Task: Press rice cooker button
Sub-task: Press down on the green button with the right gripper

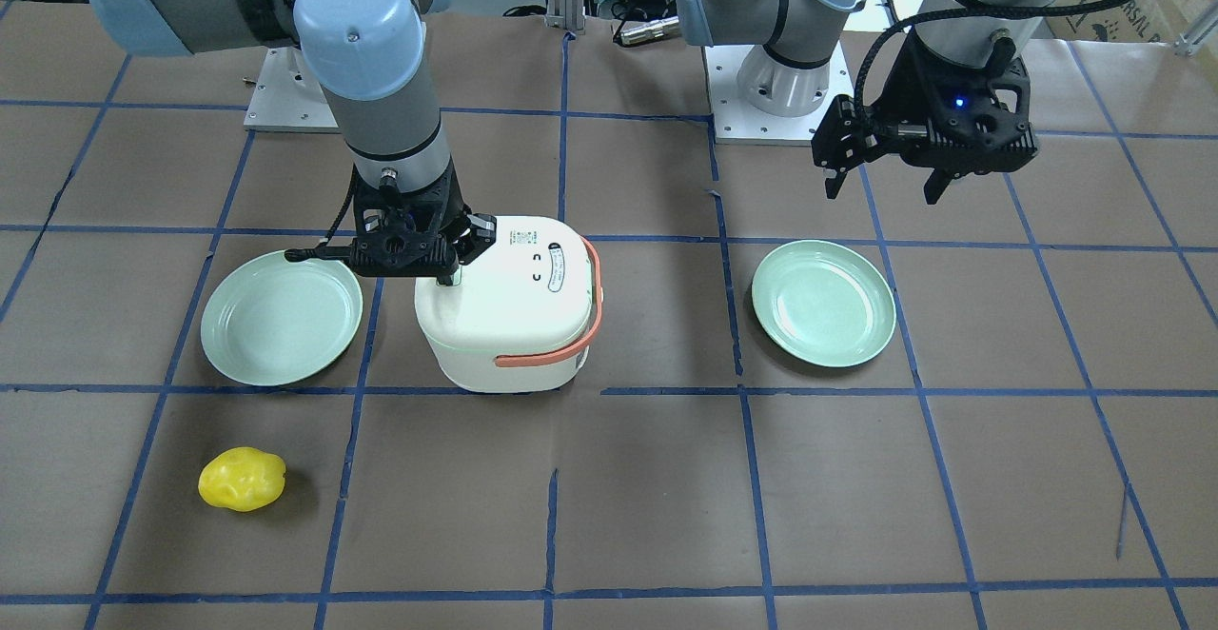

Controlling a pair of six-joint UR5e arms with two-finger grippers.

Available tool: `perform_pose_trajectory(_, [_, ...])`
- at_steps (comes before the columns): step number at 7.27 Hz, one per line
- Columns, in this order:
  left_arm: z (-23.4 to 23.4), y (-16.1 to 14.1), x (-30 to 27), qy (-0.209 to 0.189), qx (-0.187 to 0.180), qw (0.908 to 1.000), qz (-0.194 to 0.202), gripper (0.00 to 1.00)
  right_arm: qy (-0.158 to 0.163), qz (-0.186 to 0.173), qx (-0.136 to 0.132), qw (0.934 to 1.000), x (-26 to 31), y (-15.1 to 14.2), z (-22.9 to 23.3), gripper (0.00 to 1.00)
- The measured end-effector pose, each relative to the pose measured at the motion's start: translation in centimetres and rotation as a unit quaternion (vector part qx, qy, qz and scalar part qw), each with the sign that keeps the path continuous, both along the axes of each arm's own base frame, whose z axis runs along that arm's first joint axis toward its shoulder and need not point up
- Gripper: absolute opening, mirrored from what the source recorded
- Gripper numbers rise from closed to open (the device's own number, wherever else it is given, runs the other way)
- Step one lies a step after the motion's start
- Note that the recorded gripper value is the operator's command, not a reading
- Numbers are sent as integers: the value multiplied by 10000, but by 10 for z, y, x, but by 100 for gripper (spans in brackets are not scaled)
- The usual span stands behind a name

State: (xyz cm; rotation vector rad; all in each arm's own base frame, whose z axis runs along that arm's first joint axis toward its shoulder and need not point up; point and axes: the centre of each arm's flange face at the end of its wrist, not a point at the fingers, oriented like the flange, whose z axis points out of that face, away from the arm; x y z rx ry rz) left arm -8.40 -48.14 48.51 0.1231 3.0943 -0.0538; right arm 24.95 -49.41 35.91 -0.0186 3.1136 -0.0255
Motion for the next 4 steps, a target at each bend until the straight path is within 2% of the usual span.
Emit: perform_pose_trajectory(4, [-1, 0, 0, 1, 7, 10000, 0, 100, 1, -23, 18, 10000, -1, 3, -6, 3])
